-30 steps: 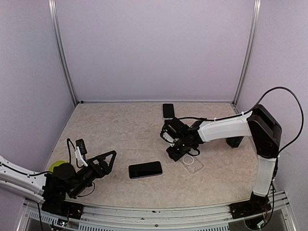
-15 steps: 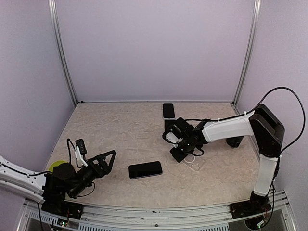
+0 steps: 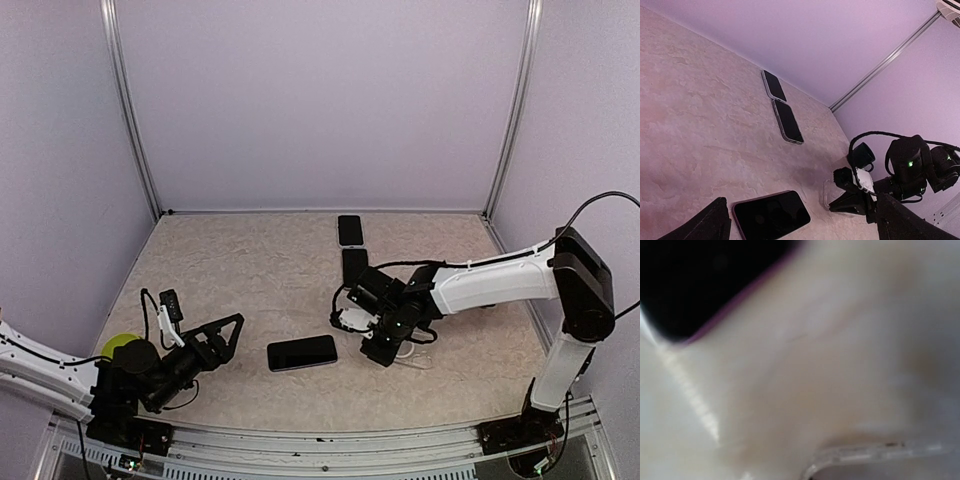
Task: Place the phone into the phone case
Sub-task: Place the phone case at the center of the board.
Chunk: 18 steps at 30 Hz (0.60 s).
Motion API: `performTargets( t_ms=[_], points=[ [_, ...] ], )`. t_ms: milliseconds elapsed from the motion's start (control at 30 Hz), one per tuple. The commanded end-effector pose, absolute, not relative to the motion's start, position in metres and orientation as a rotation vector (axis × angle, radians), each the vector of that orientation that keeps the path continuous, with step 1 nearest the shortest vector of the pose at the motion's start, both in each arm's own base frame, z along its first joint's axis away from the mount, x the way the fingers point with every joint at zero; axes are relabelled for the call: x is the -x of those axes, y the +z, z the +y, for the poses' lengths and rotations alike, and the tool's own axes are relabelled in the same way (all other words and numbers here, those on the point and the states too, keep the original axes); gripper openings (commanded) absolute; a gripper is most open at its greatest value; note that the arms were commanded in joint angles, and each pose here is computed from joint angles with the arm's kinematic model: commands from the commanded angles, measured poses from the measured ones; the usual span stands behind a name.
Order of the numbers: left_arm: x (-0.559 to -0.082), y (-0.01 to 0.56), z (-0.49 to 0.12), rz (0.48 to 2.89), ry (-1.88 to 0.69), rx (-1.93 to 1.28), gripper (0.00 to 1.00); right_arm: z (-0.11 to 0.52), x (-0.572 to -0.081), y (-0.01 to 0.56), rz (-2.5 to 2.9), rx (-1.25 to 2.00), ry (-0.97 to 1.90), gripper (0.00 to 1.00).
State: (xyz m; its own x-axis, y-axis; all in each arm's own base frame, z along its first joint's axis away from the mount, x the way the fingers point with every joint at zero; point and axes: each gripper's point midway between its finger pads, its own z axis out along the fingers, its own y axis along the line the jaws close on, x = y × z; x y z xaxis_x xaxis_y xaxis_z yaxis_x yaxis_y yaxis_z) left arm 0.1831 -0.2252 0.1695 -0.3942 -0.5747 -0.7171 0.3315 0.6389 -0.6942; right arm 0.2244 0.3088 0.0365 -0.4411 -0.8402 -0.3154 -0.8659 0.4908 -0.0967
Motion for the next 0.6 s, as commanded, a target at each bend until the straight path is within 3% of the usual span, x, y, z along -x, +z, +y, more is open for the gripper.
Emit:
performTargets(
  t_ms=[0, 300, 500, 567],
  points=[
    [-0.181, 0.176, -0.228, 1.701, -1.017, 0.201, 0.99, 0.296, -0.192, 0.021, 2.388, 1.656, 0.041, 0.00],
    [-0.180, 0.173, -0.223, 1.705, -1.028, 0.217, 0.99, 0.303, -0.179, 0.022, 2.321, 1.739, 0.035, 0.02],
    [-0.180, 0.174, -0.222, 1.702, -1.030, 0.220, 0.99, 0.298, -0.182, 0.022, 2.318, 1.735, -0.019, 0.19],
    [-0.181, 0.174, -0.222, 1.702, -1.027, 0.220, 0.99, 0.296, -0.184, 0.022, 2.316, 1.734, -0.040, 0.35]
  ],
)
